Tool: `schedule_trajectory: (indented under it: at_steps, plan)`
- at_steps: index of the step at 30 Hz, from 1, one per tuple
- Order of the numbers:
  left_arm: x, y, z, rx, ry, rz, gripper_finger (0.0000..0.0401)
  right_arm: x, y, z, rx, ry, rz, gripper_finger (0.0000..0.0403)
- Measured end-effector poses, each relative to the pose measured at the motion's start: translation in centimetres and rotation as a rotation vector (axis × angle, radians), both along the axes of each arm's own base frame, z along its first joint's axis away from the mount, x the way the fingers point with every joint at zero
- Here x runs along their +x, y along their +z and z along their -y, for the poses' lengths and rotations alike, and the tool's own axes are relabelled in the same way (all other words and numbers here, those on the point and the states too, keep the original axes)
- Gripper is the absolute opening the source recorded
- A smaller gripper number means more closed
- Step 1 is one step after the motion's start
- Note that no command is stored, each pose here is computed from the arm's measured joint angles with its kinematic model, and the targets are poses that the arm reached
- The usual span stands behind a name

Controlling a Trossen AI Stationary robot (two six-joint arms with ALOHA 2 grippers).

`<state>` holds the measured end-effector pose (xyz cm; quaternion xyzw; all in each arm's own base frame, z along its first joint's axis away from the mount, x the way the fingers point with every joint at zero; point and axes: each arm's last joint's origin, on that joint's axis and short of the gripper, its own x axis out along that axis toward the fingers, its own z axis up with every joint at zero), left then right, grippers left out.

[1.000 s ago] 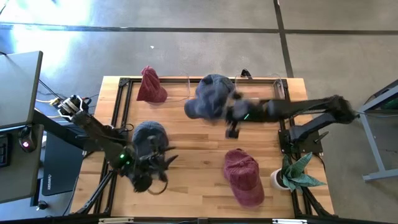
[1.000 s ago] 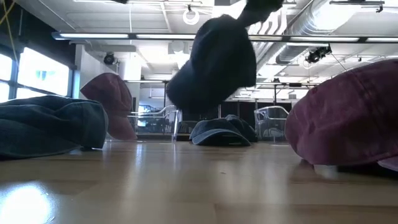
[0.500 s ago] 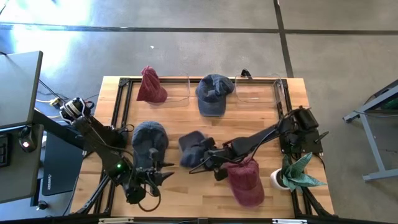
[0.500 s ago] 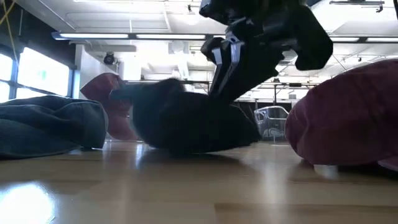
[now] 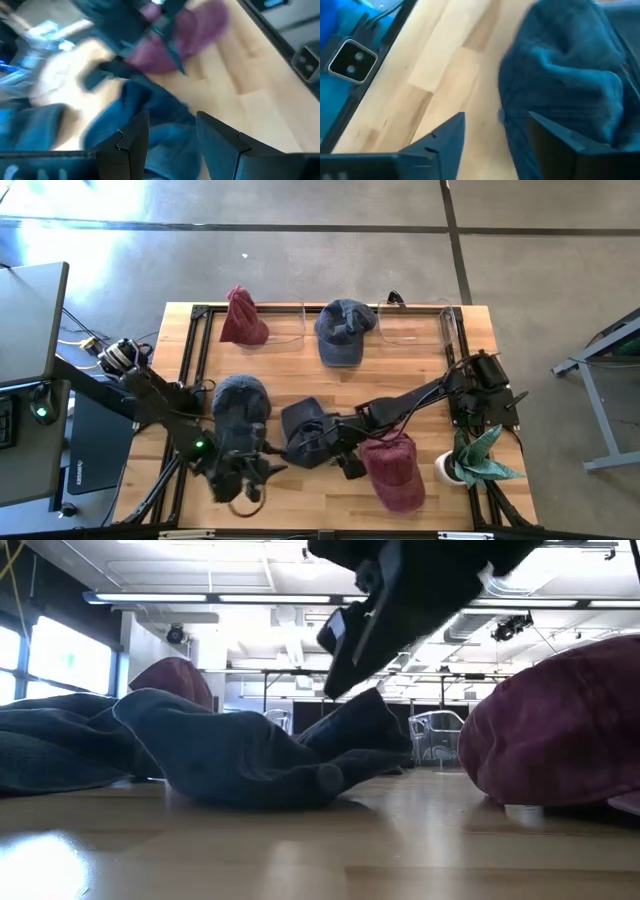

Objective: Pick & Place hat
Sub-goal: Put the bottom right blue cap into the right transparent bin

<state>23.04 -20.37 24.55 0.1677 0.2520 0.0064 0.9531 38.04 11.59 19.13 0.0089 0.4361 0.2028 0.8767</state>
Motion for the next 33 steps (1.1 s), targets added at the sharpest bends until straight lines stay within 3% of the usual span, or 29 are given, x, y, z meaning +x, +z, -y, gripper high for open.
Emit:
schedule_trajectory:
  at_steps: [3,6,10,14,18,25,29,33]
  plan:
    - [2.1,-1.1,-0.3,-0.057,-0.065,-0.033,0.0156,0.0,0.7,0.2,-0.077,-0.146,0.019,0.0227]
    - [4.6,-3.1,-1.2,-0.099,-0.083,-0.089,0.0156,-0.3,-0.2,0.3,-0.152,-0.205,0.003,0.0209]
    - [6.4,-6.0,-4.4,-0.126,0.100,-0.235,0.0156,-1.2,-1.7,0.8,-0.249,-0.368,-0.091,0.0160]
    - [5.9,-7.3,-7.2,-0.144,0.357,-0.353,0.0156,-2.3,-2.6,1.7,-0.355,-0.550,-0.150,0.0113]
    - [5.6,-7.3,-7.9,-0.103,0.468,-0.330,0.0156,-3.0,-3.2,1.7,-0.379,-0.560,-0.182,0.0079]
    - [4.6,-3.1,-5.5,-0.057,0.452,-0.168,0.0156,-3.3,-0.8,0.7,-0.412,-0.571,-0.042,0.0056]
    - [4.2,-2.0,-4.8,-0.084,0.448,-0.140,0.0156,-1.8,-0.3,0.1,-0.360,-0.469,0.098,0.0061]
    - [4.6,-3.0,-5.5,-0.124,0.475,-0.151,0.0156,0.5,-2.1,1.6,-0.365,-0.463,0.170,0.0043]
